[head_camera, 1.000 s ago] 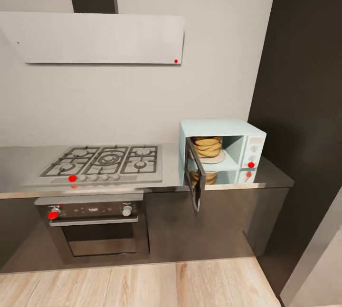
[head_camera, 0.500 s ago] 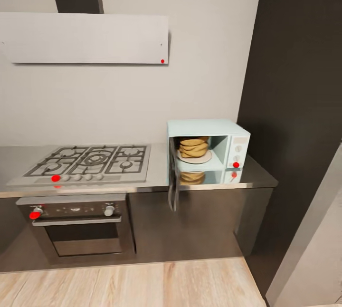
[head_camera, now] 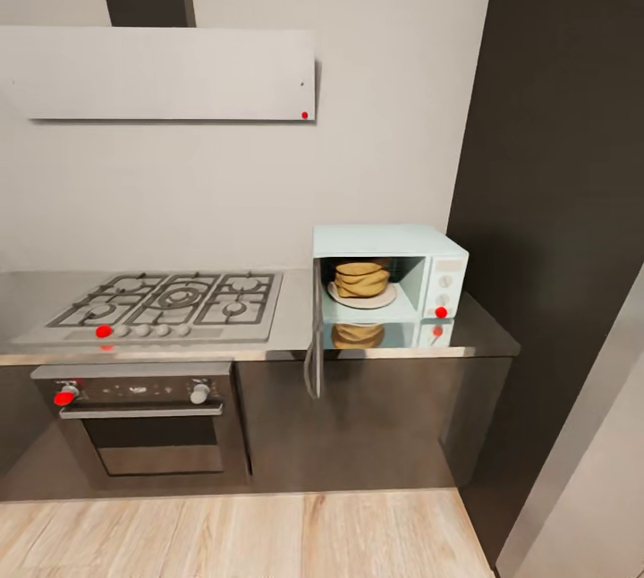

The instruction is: In the kitchen, take the popcorn bag from the countertop, put it into the microwave, and heat it until the popcorn is cooked so the cooked popcorn ends up inside the bag.

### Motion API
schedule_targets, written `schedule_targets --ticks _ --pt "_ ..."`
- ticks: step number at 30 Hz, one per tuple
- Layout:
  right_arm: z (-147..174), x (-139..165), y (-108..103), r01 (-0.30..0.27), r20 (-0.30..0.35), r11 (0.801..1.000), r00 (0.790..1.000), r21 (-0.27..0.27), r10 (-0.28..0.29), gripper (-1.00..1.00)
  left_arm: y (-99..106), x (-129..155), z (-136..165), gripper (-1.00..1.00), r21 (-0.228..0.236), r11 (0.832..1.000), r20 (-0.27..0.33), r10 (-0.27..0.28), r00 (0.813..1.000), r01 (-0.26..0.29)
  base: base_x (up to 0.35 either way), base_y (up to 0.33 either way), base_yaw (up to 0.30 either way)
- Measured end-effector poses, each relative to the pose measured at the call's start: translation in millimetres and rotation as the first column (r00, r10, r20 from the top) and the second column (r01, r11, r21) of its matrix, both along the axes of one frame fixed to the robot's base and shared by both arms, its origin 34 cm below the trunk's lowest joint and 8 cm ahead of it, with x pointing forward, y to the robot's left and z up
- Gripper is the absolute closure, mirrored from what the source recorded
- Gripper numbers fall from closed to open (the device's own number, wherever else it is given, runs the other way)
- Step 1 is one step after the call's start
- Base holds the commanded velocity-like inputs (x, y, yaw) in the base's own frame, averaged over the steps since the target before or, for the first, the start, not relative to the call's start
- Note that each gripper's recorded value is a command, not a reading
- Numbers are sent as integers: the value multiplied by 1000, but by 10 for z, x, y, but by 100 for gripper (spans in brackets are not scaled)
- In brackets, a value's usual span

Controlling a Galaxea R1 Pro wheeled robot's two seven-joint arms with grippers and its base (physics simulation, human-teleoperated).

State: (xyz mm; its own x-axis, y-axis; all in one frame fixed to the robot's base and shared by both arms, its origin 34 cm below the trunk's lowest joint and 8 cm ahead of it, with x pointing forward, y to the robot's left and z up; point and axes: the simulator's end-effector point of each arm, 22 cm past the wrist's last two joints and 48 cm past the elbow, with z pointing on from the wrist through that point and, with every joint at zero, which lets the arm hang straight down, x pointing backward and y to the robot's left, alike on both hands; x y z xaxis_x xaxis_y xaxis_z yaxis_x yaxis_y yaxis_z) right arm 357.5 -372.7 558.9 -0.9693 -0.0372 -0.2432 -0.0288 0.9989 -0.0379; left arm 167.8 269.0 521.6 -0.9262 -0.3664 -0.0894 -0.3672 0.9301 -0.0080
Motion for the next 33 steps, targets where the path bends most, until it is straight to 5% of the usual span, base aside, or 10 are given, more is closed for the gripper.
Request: schedule_targets --ticks 17,20,24,29,33 --pt "14 6 -75 0 3 1000 1000 -10 0 -100 -12 120 8 -100 -1 1000 25 -7 1000 7 0 0 4" --pt "17 11 -89 1 5 1000 1000 -13 -1 -100 90 554 66 -100 10 1000 112 -13 994 12 0 0 0" --pt "9 -22 -88 1 -1 1000 1000 -13 -1 -100 121 1716 427 -100 1 999 309 -44 950 46 0 0 0" --pt "-78 -357 -58 -1 -45 1000 999 -9 1 -100 -42 3070 1499 -100 -51 989 479 -95 872 136 0 0 0" --pt "-110 -473 -15 -2 -62 1000 998 -4 2 -100 -156 4066 2614 -100 -27 980 634 -135 761 196 0 0 0"
